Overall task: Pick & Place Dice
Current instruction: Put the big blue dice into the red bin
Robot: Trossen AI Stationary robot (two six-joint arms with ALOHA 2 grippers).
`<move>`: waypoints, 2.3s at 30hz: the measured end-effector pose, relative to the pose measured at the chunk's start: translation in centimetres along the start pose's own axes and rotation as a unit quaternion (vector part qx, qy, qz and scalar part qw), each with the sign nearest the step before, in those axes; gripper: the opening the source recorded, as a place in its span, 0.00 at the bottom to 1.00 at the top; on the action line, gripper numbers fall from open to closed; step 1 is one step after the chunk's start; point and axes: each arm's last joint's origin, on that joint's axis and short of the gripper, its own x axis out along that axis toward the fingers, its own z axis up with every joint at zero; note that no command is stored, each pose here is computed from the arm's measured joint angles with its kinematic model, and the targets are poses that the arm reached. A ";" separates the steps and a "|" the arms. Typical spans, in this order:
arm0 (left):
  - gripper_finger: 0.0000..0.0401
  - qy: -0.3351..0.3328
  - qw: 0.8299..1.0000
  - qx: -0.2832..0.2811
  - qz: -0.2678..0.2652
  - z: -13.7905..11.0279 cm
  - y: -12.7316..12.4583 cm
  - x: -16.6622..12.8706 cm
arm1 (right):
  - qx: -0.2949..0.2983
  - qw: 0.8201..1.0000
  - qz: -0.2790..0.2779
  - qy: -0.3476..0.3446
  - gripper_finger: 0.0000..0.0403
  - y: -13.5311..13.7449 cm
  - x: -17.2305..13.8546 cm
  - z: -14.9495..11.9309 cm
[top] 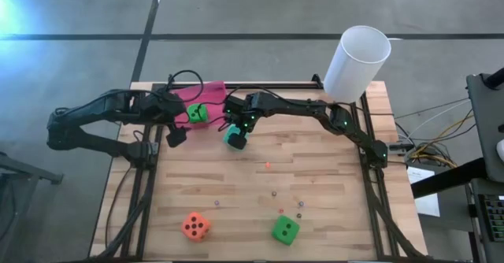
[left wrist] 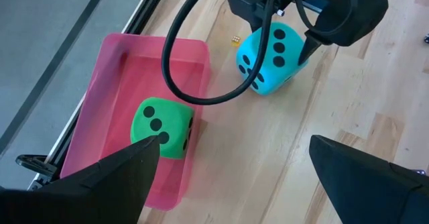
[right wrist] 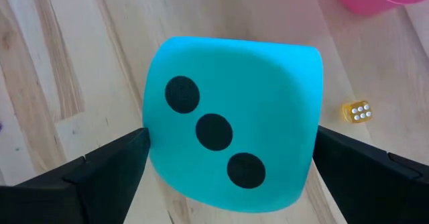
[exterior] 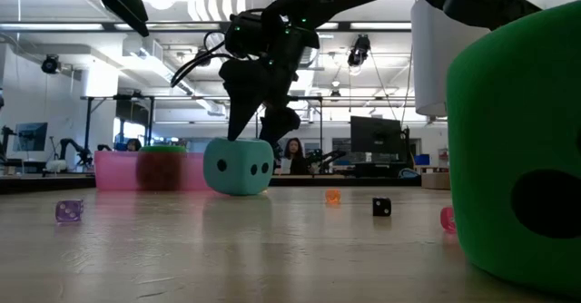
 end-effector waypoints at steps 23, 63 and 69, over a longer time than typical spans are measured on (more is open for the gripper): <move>0.97 0.000 1.000 -0.001 0.000 0.0 0.0 0.0 | 0.009 0.999 -0.026 -0.030 0.99 0.4 -1.9 0.8; 0.96 0.000 1.000 0.000 0.000 0.0 0.0 0.0 | -0.002 0.997 -0.061 -0.040 0.99 2.1 -1.7 0.6; 0.96 0.000 1.000 0.000 0.000 0.0 0.0 0.0 | -0.003 0.997 -0.062 -0.042 0.99 2.2 -1.7 0.6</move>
